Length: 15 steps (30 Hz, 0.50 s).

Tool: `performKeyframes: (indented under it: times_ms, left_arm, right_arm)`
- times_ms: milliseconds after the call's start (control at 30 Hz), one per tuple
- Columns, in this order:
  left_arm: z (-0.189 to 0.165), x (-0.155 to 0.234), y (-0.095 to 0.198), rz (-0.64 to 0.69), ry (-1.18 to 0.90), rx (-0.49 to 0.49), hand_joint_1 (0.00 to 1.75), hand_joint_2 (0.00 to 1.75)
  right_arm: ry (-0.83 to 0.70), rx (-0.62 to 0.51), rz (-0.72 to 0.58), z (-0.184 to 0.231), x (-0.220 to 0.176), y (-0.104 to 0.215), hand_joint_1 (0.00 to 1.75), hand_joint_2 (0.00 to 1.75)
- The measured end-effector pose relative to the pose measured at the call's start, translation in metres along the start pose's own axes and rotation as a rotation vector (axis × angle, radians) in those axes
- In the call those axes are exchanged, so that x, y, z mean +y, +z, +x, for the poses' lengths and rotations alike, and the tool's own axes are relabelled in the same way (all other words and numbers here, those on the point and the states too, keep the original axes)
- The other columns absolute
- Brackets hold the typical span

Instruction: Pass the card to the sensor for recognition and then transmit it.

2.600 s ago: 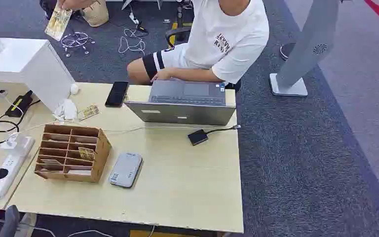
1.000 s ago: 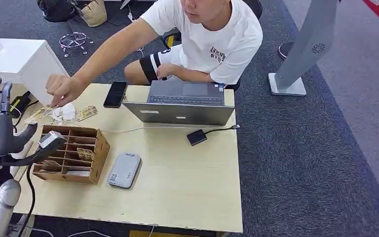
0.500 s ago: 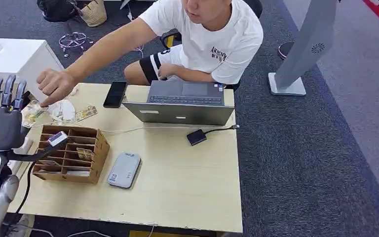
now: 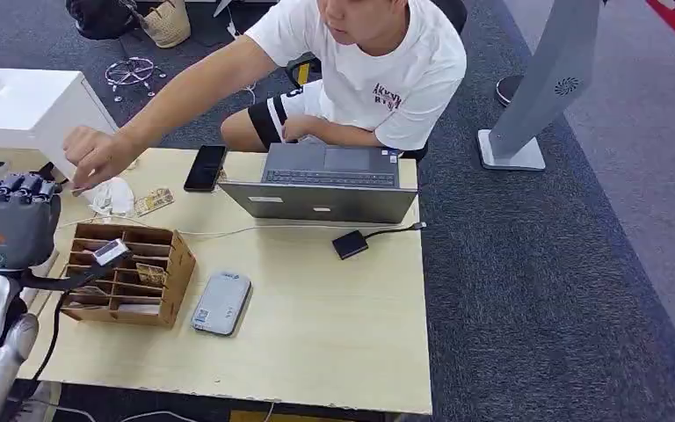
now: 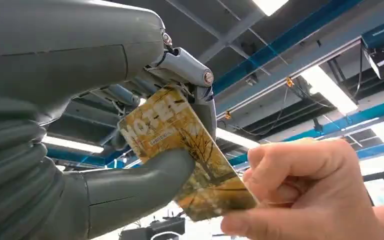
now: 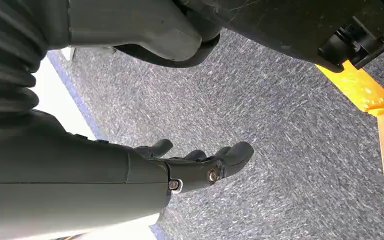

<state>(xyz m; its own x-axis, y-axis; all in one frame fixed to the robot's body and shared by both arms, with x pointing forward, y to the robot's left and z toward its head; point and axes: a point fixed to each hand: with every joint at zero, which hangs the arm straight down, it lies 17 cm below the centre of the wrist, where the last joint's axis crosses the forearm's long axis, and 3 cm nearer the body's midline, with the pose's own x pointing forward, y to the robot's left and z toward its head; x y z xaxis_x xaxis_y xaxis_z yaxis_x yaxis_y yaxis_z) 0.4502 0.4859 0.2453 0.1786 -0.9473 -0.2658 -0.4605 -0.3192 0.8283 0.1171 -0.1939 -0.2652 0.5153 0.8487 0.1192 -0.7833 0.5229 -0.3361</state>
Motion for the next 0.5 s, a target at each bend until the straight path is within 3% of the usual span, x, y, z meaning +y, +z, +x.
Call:
performKeyframes:
  times_ms: [500]
  left_arm:
    - [0.044, 0.008, 0.022, 0.011, 0.075, -0.064, 1.75, 1.75]
  right_arm:
    - [0.002, 0.003, -0.003, 0.0, -0.001, 0.0, 0.0, 1.75]
